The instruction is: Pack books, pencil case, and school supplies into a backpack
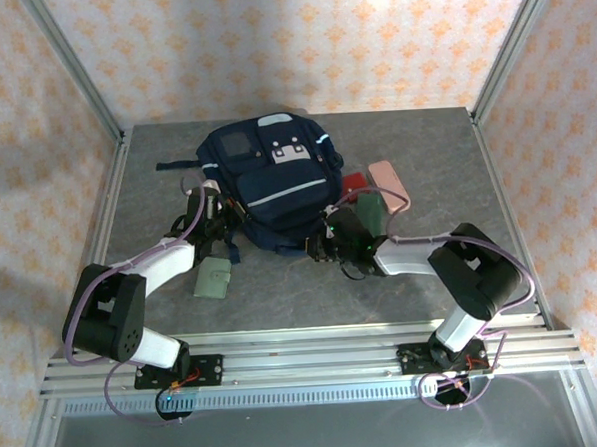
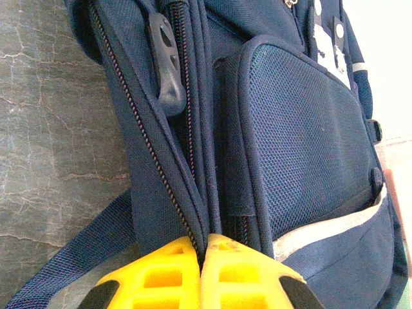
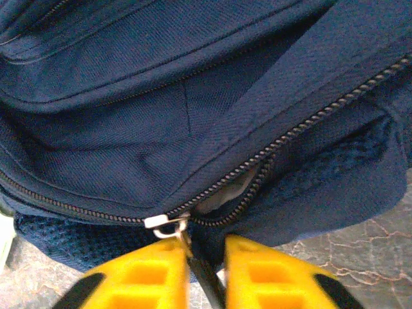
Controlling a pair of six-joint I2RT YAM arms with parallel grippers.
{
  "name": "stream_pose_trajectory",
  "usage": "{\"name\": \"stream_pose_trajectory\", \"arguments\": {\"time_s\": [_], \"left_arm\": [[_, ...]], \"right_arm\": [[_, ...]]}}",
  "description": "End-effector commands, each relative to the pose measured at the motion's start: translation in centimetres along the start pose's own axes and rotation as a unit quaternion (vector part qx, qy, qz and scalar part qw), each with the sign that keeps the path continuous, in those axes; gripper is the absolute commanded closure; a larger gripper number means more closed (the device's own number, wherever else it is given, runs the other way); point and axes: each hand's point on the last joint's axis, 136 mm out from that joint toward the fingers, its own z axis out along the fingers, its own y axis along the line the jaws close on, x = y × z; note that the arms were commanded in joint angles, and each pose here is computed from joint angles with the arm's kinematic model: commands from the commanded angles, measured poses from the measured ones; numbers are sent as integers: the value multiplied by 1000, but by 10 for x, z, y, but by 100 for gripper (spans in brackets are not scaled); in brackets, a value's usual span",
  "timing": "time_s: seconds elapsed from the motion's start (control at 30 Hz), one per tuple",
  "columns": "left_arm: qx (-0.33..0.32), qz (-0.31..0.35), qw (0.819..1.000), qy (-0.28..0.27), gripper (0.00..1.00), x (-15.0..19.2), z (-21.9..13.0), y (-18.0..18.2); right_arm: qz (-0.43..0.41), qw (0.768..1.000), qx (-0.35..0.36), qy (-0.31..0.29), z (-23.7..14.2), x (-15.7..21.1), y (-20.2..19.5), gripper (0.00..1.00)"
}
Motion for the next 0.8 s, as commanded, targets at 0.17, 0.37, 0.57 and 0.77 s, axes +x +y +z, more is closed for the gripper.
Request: {"name": "stream_pose_trajectory", "arguments": {"time_s": [0.17, 0.37, 0.57, 0.77], "left_arm": [[48, 14, 998, -47, 100, -33, -4, -34], [20, 38, 998, -50, 100, -42, 0, -26], [3, 62, 997, -55, 100, -54, 8, -28], [-26, 88, 994, -56, 79, -73, 23, -31]], "right_arm": [[-8, 1000, 14, 19, 2, 7, 2, 100], [-25, 998, 52, 25, -18, 14, -13, 100], [-62, 997, 21, 30, -34, 13, 17, 100], [-66, 996, -48, 38, -14, 9, 71, 100]]}}
